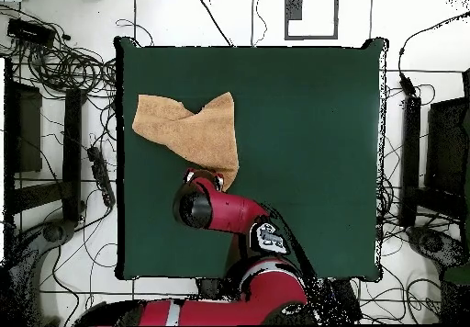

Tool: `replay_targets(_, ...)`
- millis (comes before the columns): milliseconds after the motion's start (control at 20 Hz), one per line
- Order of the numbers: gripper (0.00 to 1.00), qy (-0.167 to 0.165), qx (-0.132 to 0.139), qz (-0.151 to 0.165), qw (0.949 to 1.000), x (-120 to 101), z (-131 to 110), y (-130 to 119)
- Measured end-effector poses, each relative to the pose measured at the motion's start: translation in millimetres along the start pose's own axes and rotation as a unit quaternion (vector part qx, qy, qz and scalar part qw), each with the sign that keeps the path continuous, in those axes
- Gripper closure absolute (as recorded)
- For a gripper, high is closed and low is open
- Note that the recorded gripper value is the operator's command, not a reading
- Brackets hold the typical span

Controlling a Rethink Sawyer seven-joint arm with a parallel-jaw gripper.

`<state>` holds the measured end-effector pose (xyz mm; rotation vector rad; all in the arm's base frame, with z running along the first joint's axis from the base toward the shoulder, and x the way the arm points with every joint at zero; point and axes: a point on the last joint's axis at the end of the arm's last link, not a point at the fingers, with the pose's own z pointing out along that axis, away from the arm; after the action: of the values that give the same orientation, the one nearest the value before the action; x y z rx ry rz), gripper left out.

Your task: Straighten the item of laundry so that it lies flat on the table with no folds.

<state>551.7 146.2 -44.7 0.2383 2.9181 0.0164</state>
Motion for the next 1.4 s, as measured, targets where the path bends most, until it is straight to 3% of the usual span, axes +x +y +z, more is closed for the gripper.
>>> replay_targets(550,1.00,-0.001,0.000,0.000,1.0000,0,-1,0)
replay_targets(700,1.00,-0.003,0.001,-0.001,1.0000,-3,-14,-1)
replay_targets(900,1.00,0.005,0.004,-0.001,1.0000,-16,-54,-3)
replay_targets(1000,1.00,0.018,0.002,0.004,0.9998,-31,-94,-6)
replay_targets(1100,1.00,0.024,-0.001,0.010,0.9997,-42,-117,-11)
replay_targets(1200,1.00,0.023,-0.003,0.028,0.9993,-62,-149,-27)
replay_targets(1400,1.00,0.005,-0.001,0.063,0.9980,-92,-183,-67)
